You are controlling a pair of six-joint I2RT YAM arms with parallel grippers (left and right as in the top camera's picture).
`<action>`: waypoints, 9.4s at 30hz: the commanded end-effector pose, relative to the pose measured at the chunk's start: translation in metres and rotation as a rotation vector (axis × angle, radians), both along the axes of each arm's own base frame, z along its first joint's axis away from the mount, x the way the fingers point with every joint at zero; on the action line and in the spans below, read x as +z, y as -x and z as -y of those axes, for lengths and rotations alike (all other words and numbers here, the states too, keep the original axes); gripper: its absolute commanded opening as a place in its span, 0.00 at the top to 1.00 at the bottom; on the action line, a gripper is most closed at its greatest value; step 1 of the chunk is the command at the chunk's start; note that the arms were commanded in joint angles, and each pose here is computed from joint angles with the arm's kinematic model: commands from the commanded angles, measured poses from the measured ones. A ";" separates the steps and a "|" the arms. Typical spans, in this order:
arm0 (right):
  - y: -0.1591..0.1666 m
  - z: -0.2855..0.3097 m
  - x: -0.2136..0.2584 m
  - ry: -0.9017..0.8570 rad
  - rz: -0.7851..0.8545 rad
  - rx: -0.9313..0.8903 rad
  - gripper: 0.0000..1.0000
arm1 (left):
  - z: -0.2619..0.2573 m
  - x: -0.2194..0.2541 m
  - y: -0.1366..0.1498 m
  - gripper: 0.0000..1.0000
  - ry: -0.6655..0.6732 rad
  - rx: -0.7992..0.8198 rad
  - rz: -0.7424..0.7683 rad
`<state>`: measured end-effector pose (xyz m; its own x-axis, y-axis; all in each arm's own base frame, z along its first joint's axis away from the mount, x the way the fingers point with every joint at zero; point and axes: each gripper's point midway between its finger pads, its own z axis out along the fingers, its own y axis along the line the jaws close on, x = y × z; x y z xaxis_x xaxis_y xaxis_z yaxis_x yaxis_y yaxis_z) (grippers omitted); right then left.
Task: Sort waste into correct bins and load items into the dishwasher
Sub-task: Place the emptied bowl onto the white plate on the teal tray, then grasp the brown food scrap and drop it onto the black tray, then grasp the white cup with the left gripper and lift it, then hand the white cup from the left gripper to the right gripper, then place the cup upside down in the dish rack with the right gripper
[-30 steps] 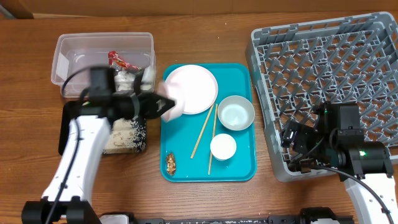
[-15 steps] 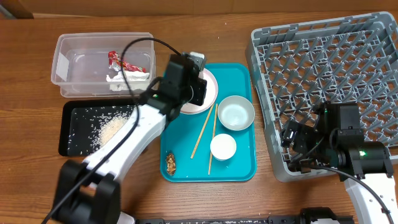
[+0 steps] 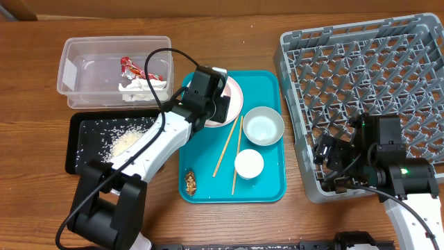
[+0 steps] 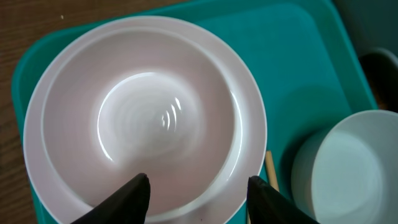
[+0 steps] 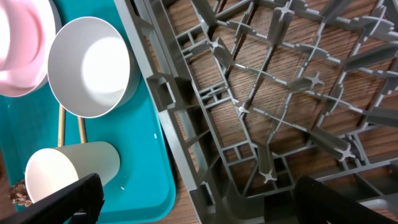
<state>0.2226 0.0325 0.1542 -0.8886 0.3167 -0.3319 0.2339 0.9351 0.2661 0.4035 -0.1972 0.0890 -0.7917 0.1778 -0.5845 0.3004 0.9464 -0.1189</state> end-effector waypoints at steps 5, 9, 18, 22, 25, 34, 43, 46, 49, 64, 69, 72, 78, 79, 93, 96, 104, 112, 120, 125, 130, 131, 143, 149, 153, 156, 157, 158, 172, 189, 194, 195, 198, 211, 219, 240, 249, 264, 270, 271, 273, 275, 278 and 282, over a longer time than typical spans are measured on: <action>-0.006 0.001 0.013 0.002 0.042 0.002 0.00 | -0.019 0.038 0.048 0.42 -0.012 0.041 -0.147; -0.006 0.001 0.013 0.002 0.042 0.002 0.00 | -0.035 0.025 0.092 0.42 -0.047 0.107 -0.340; -0.006 0.001 0.013 0.002 0.042 0.002 0.00 | -0.062 -0.021 0.169 0.39 -0.157 0.186 -0.659; -0.006 0.001 0.013 0.002 0.041 0.002 0.00 | -0.063 -0.045 0.187 0.39 -0.136 0.208 -0.719; -0.006 0.001 0.013 0.002 0.041 0.002 0.00 | -0.067 -0.060 0.195 0.40 -0.131 0.237 -0.733; -0.005 0.001 0.013 0.002 0.039 0.002 0.00 | -0.072 -0.086 0.207 0.52 -0.124 0.263 -0.734; -0.005 0.001 0.013 0.002 0.039 0.002 0.00 | -0.072 -0.077 0.191 0.96 -0.094 0.295 -0.709; -0.005 0.001 0.013 0.002 0.039 0.002 0.00 | -0.078 -0.059 0.172 0.96 -0.079 0.336 -0.670; -0.005 0.001 0.013 0.002 0.040 0.002 0.00 | -0.092 -0.035 0.147 0.96 -0.069 0.394 -0.601; -0.007 0.001 0.013 0.002 0.048 0.002 0.00 | -0.264 0.002 0.106 0.96 -0.146 0.967 -0.366; -0.006 0.001 0.013 0.002 0.044 0.002 0.00 | -0.290 -0.019 0.106 0.95 -0.177 1.043 -0.387; -0.006 0.001 0.013 0.002 0.044 0.002 0.00 | -0.301 -0.025 0.109 0.94 -0.218 1.070 -0.397; -0.006 0.001 0.013 0.002 0.044 0.002 0.00 | -0.305 -0.033 0.111 0.77 -0.236 1.077 -0.424; -0.006 0.001 0.013 0.002 0.044 0.002 0.00 | -0.304 -0.033 0.111 0.64 -0.237 1.074 -0.425; -0.006 0.001 0.013 0.002 0.044 0.001 0.00 | -0.248 0.023 0.066 0.40 0.065 0.816 -0.349; -0.007 0.001 0.013 0.002 0.048 0.002 0.00 | -0.198 0.052 0.048 0.39 0.183 0.589 -0.280; -0.008 0.001 0.014 0.002 0.051 0.002 0.00 | -0.054 0.054 0.068 0.38 0.146 0.046 -0.273; -0.008 0.001 0.014 0.002 0.050 0.002 0.00 | 0.033 0.020 0.108 0.34 -0.054 -0.222 -0.267; -0.008 0.001 0.014 0.002 0.050 0.002 0.00 | 0.053 -0.028 0.132 0.56 -0.159 -0.303 -0.372; -0.008 0.001 0.014 0.002 0.050 0.002 0.00 | 0.051 -0.024 0.127 0.96 -0.151 -0.287 -0.367; -0.008 0.001 0.014 0.002 0.050 0.002 0.00 | 0.053 0.003 0.107 0.96 -0.069 -0.225 -0.357; -0.008 0.001 0.014 0.002 0.051 0.002 0.00 | 0.056 0.012 0.106 0.96 -0.029 -0.231 -0.370; -0.061 0.010 0.044 -0.034 0.271 -0.169 0.01 | 0.054 0.132 0.063 0.96 0.816 -0.327 -0.489; -0.070 -0.108 0.115 -0.547 0.531 0.506 0.00 | 0.045 0.171 0.056 0.96 1.053 -0.297 -0.609; -0.050 -0.133 0.128 -0.731 0.545 0.732 0.00 | 0.056 0.177 0.061 0.96 1.067 -0.340 -0.616; -0.051 -0.136 0.124 -0.758 0.529 0.748 0.00 | 0.065 0.174 0.064 0.96 1.046 -0.331 -0.629; -0.052 -0.136 0.123 -0.759 0.525 0.747 0.00 | 0.069 0.173 0.066 0.96 1.039 -0.336 -0.629; -0.052 -0.136 0.122 -0.763 0.522 0.748 0.00 | 0.072 0.173 0.067 0.96 1.031 -0.340 -0.626; -0.050 -0.140 0.139 -0.757 0.652 0.879 0.00 | 0.103 0.174 0.086 0.96 1.013 -0.376 -0.683; -0.087 -0.121 0.118 -0.532 0.671 0.715 0.00 | 0.103 0.174 0.086 0.96 1.015 -0.369 -0.689; -0.059 -0.138 0.139 -0.699 0.693 0.870 0.00 | 0.102 0.174 0.085 0.96 1.014 -0.368 -0.687; -0.054 -0.140 0.142 -0.728 0.696 0.897 0.00 | 0.103 0.174 0.085 0.96 1.013 -0.368 -0.687; -0.044 -0.143 0.148 -0.782 0.694 0.939 0.00 | 0.103 0.174 0.085 0.96 1.012 -0.367 -0.686; -0.042 -0.143 0.149 -0.796 0.690 0.947 0.27 | 0.103 0.174 0.085 0.96 1.012 -0.369 -0.682; -0.046 -0.142 0.147 -0.775 0.690 0.929 0.39 | 0.103 0.173 0.084 0.96 1.008 -0.362 -0.678; -0.082 -0.049 0.058 -0.279 0.293 0.298 0.63 | 0.010 0.074 0.060 0.26 0.353 0.037 -0.456; -0.082 0.069 0.110 0.040 0.262 -0.109 0.79 | -0.102 0.105 0.088 0.21 -0.050 0.332 -0.293; -0.081 0.229 0.084 0.057 -0.035 -0.659 0.96 | -0.114 0.125 0.097 0.18 -0.058 0.357 -0.231; -0.082 0.276 0.062 0.037 -0.092 -0.801 0.96 | -0.113 0.125 0.097 0.18 -0.053 0.354 -0.234; -0.079 0.281 0.054 0.025 -0.114 -0.827 0.96 | -0.113 0.125 0.097 0.18 -0.053 0.353 -0.234; -0.075 0.289 0.042 0.011 -0.150 -0.851 0.96 | -0.113 0.125 0.097 0.17 -0.053 0.354 -0.234; -0.070 0.296 0.032 -0.002 -0.183 -0.871 0.96 | -0.113 0.125 0.097 0.17 -0.053 0.354 -0.234; -0.062 0.306 0.021 -0.016 -0.214 -0.905 0.96 | -0.113 0.125 0.097 0.17 -0.053 0.353 -0.235; -0.059 0.315 0.010 -0.033 -0.231 -0.927 0.85 | -0.112 0.125 0.098 0.17 -0.052 0.351 -0.239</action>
<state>0.2799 -0.2731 0.1599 -0.3469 0.9277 -0.1378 0.9215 0.3645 0.1343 0.3032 -0.0878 0.2092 -0.9257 -0.1234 -0.3575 -0.0890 0.9898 -0.1112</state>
